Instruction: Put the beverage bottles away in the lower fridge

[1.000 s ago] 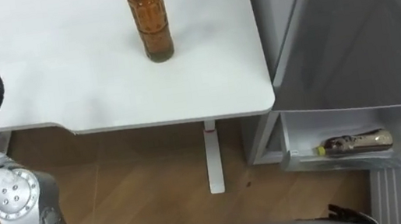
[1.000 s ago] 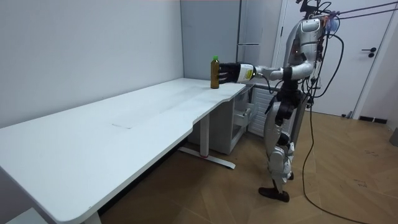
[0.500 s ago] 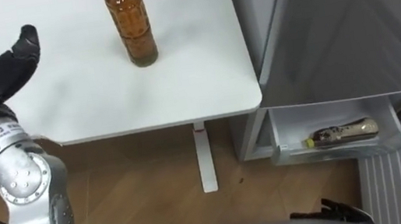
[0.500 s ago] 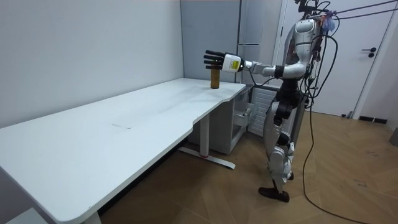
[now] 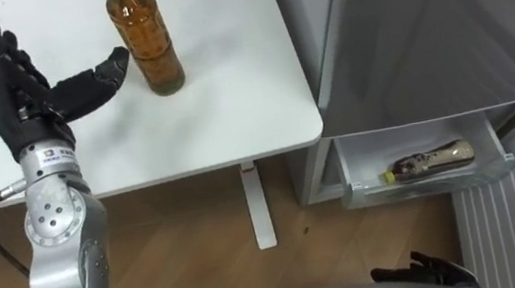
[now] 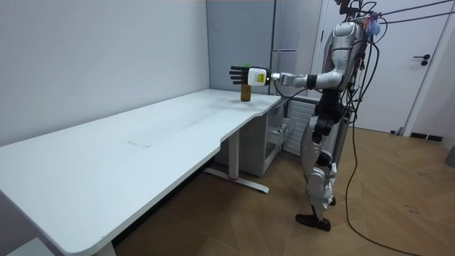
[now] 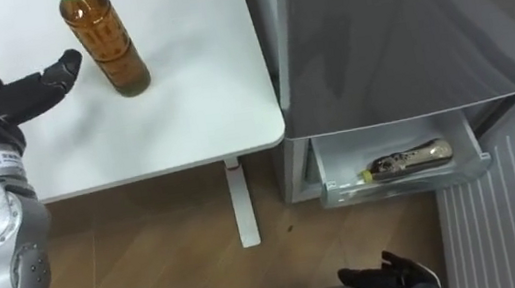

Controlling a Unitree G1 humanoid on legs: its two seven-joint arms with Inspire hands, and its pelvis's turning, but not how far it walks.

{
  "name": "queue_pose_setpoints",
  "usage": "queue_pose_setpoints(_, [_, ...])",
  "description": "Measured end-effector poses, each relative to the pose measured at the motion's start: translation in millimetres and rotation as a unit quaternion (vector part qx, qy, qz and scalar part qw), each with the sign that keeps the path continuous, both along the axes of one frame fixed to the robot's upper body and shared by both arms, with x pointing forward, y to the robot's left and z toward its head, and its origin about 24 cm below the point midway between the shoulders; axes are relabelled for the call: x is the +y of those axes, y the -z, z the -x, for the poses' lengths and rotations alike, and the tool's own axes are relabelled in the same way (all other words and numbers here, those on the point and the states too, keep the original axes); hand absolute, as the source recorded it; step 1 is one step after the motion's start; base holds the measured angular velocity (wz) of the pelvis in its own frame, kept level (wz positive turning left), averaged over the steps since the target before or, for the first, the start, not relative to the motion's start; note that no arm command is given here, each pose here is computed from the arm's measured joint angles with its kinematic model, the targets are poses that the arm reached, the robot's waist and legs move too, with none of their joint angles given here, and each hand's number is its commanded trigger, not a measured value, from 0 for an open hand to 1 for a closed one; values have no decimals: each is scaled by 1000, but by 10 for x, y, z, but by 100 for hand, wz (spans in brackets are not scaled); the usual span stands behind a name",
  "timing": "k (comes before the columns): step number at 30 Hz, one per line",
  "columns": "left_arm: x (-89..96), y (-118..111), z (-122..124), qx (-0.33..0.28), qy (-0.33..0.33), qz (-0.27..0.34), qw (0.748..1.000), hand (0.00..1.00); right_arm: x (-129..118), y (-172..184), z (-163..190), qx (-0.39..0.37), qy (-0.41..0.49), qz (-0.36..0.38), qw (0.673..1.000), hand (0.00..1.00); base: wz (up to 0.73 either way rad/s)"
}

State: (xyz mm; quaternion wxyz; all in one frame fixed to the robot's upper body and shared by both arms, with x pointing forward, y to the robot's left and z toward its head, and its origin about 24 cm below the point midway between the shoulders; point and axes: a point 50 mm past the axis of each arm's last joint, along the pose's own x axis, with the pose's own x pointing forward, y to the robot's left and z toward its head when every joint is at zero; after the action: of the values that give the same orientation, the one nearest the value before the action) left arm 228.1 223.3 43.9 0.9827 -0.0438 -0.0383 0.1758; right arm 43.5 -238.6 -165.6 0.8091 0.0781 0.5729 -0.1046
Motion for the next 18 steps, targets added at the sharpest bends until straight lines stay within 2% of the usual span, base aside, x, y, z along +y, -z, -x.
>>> queue_pose_setpoints(18, [-36,35,-15,18,34,0,999,0,-21,-6,-3,-3,7,-1,1000,0,-4])
